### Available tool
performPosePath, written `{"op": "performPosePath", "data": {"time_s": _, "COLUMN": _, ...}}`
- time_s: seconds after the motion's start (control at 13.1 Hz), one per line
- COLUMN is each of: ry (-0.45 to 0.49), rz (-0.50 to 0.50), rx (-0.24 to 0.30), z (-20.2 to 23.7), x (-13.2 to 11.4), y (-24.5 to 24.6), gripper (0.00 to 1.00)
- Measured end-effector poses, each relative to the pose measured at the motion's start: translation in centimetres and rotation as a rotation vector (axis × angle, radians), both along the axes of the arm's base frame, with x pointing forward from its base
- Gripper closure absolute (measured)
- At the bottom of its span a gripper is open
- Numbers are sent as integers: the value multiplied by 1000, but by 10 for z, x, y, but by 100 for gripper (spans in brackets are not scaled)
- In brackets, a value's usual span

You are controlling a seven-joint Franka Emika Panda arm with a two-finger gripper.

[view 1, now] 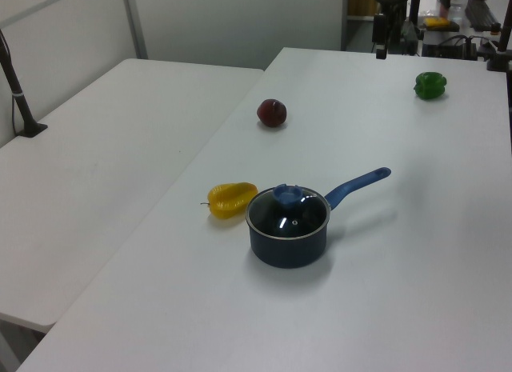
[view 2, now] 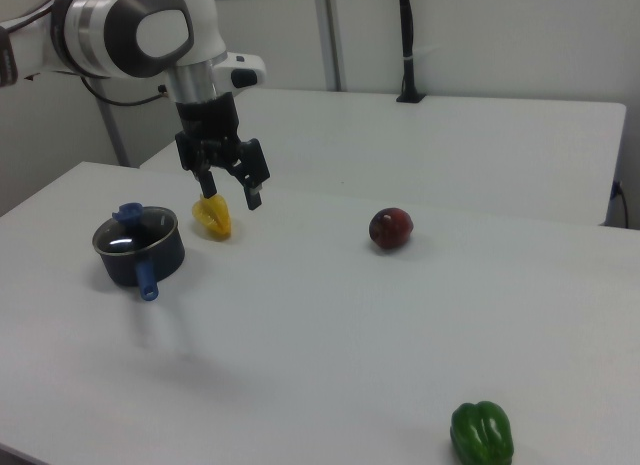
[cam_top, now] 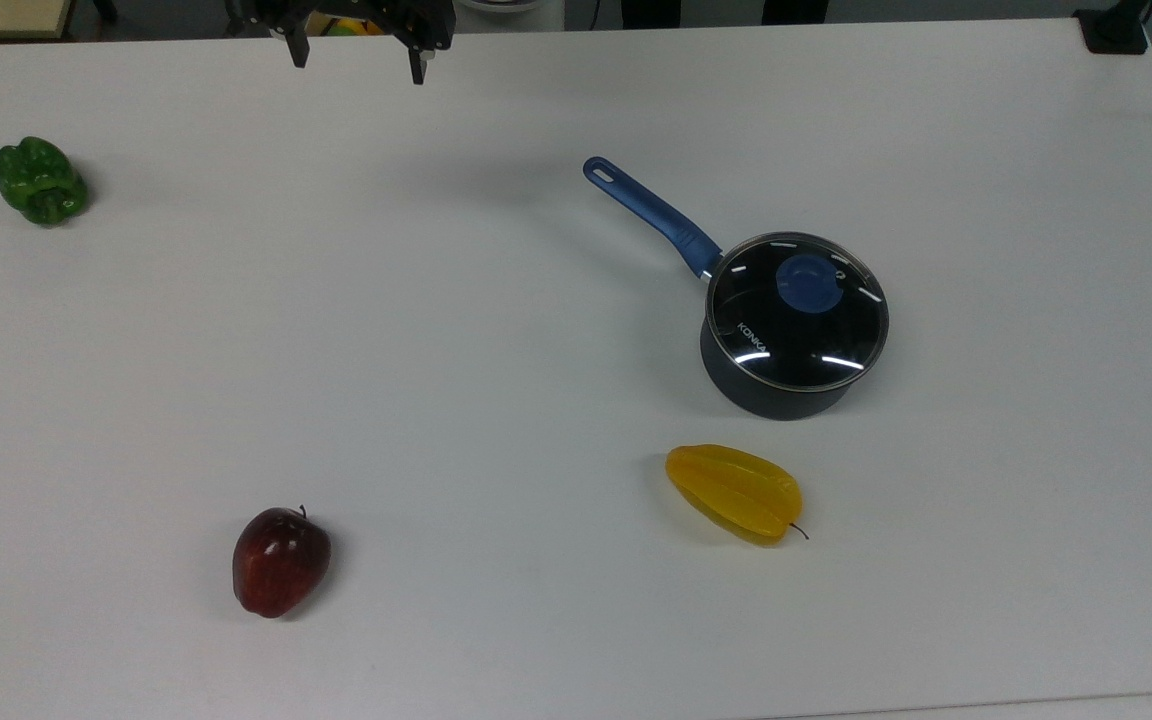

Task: Open lid
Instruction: 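Move the gripper over the saucepan and lower it to the blue lid knob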

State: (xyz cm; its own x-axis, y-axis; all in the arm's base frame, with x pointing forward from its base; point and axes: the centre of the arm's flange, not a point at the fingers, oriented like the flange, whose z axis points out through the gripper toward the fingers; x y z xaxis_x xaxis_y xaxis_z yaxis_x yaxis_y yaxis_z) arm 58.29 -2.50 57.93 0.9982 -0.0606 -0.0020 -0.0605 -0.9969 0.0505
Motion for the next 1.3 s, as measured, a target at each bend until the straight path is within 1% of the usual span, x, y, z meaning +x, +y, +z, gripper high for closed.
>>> {"op": "performPosePath", "data": {"time_s": 0.46, "ry": 0, "rz": -8, "rx": 1, "z": 0, "x": 0, "y": -4, "gripper": 0}}
{"op": "performPosePath", "data": {"time_s": 0.69, "ry": -24, "rz": 20, "rx": 12, "z": 1, "x": 4, "y": 13, "gripper": 0}}
{"op": "performPosePath", "data": {"time_s": 0.84, "ry": -75, "rz": 61, "rx": 24, "z": 2, "x": 12, "y": 46, "gripper": 0}}
{"op": "performPosePath", "data": {"time_s": 1.07, "ry": -150, "rz": 161, "rx": 67, "z": -1, "x": 18, "y": 131, "gripper": 0}}
{"op": "performPosePath", "data": {"time_s": 1.3, "ry": -215, "rz": 202, "rx": 96, "z": -12, "x": 21, "y": 198, "gripper": 0}}
